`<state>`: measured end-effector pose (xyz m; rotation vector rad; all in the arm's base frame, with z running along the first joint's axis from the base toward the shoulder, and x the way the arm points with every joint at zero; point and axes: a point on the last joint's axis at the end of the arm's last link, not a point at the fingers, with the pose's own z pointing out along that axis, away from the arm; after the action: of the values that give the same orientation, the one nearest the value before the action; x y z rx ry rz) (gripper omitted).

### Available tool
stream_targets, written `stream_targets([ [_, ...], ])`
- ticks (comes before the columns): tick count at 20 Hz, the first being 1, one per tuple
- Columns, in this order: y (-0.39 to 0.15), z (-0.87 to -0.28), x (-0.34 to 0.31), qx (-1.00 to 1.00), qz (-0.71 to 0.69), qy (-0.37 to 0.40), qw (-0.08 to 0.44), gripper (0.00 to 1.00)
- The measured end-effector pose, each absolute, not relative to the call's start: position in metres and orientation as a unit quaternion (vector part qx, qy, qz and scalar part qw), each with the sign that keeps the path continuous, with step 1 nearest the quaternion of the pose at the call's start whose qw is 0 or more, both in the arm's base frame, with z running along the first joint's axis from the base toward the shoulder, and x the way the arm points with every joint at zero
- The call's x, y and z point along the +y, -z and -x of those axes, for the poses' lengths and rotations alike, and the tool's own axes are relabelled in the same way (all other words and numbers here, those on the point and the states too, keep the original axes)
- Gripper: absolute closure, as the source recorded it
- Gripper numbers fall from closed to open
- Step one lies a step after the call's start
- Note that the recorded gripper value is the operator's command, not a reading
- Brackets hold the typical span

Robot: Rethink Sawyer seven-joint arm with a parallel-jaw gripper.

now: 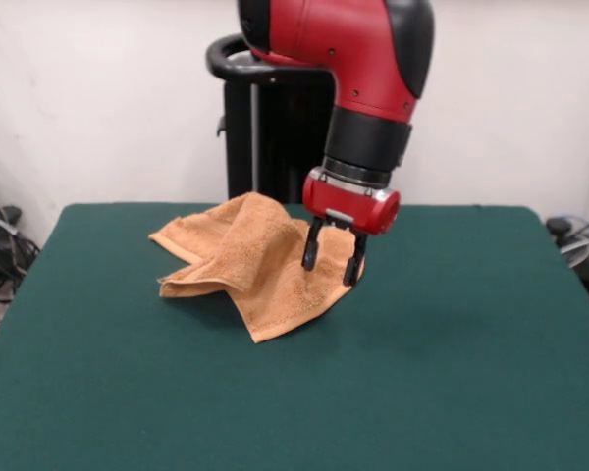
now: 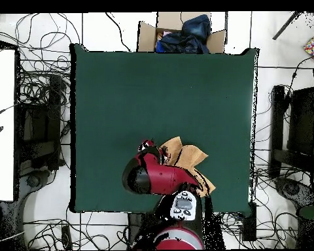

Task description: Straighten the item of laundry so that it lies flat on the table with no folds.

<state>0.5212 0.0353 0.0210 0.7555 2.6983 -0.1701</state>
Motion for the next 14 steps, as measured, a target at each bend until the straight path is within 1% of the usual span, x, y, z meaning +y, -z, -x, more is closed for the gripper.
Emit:
stream_targets([
  [4,-0.021,-0.519,0.025,0.948,-0.277,0.059,0.143,0.0],
  [5,-0.022,-0.514,0.016,0.948,-0.286,0.063,0.122,0.0],
  [7,-0.023,-0.512,0.012,0.948,-0.29,0.066,0.111,0.0],
  [8,-0.025,-0.508,0.009,0.949,-0.293,0.071,0.094,0.0],
  [14,-0.023,-0.503,0.014,0.952,-0.286,0.076,0.073,0.0],
])
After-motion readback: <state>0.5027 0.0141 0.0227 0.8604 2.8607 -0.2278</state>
